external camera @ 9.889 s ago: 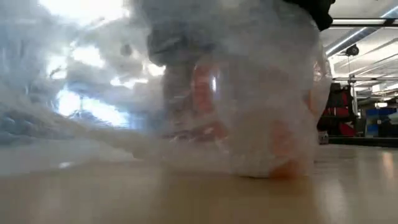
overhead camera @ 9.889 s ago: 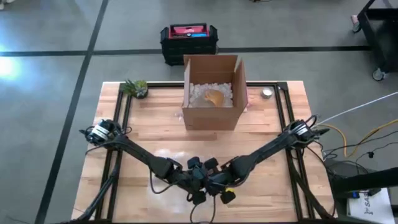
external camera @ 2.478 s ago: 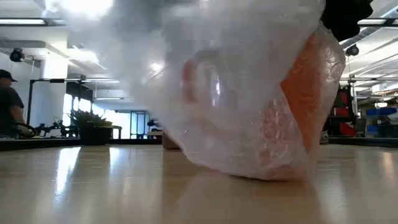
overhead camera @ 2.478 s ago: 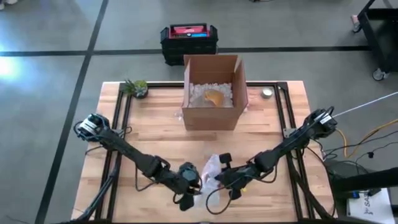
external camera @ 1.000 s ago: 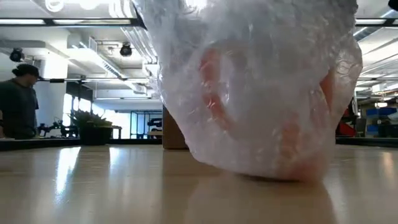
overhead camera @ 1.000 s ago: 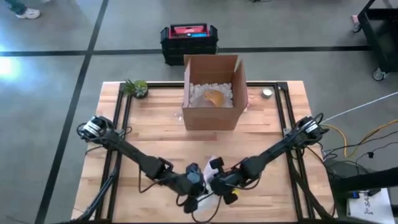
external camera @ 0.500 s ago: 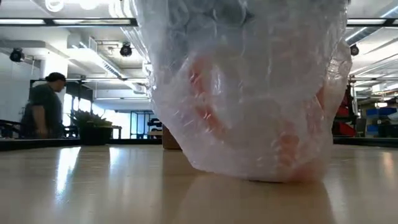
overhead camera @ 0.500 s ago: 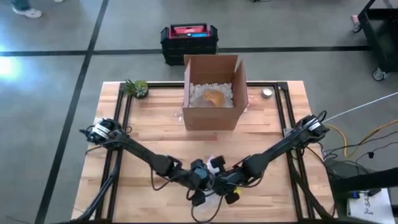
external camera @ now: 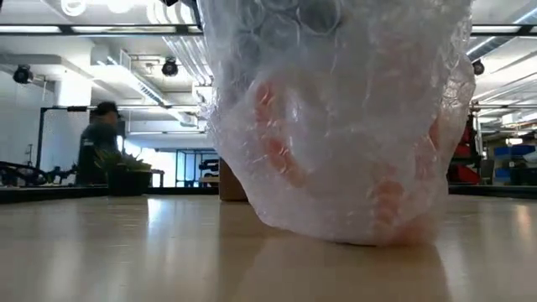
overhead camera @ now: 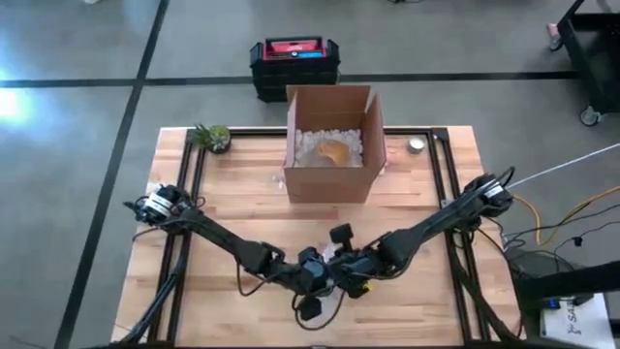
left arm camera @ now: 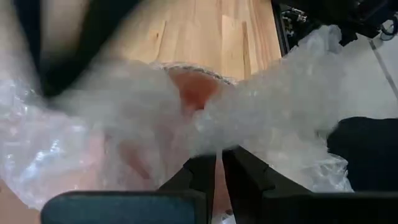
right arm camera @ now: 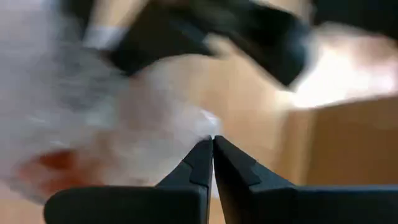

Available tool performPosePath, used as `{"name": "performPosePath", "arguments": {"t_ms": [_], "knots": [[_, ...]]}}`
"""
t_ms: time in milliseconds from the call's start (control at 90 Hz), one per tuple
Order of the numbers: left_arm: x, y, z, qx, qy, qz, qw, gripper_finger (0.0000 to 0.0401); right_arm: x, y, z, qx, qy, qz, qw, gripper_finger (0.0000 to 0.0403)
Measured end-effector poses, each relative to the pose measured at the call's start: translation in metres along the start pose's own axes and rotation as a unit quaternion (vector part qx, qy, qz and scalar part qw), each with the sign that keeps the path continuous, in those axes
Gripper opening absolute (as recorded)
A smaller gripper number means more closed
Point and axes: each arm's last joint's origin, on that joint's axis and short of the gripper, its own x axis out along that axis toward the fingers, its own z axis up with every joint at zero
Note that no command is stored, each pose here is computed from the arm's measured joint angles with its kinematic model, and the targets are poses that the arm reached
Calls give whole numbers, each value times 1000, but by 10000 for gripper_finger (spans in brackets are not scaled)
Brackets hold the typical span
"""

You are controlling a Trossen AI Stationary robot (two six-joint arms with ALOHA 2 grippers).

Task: Wrap mug
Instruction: Wrap the orange mug with the transparent bubble wrap

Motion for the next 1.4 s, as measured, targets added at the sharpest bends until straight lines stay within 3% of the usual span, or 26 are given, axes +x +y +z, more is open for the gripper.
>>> {"name": "performPosePath", "arguments": {"t_ms": [133, 256, 456, 689, 900, 1078, 1400], "knots": [[0, 0, -1, 1, 4, -2, 1000, 20, 5, 23, 4, 0, -46, 46, 998, 0], [0, 0, -2, 1, 8, 1, 1000, 20, 23, 32, -4, 4, -19, 46, 999, 0], [-4, 0, 2, -4, 2, 3, 1000, 20, 42, 31, -14, 19, 12, 46, 999, 0], [-35, -20, 23, 2, -19, -10, 1000, 20, 41, 30, -13, 21, 2, 48, 999, 0], [-22, -14, 15, 4, -24, 28, 999, 20, 40, 29, -13, 20, 1, 48, 999, 0], [1, -4, 0, 2, 3, 41, 999, 20, 29, 26, -9, 20, 0, 54, 998, 0], [6, -2, -1, -5, 2, 43, 999, 20, -37, 15, 5, 23, -35, 77, 996, 0]]}}
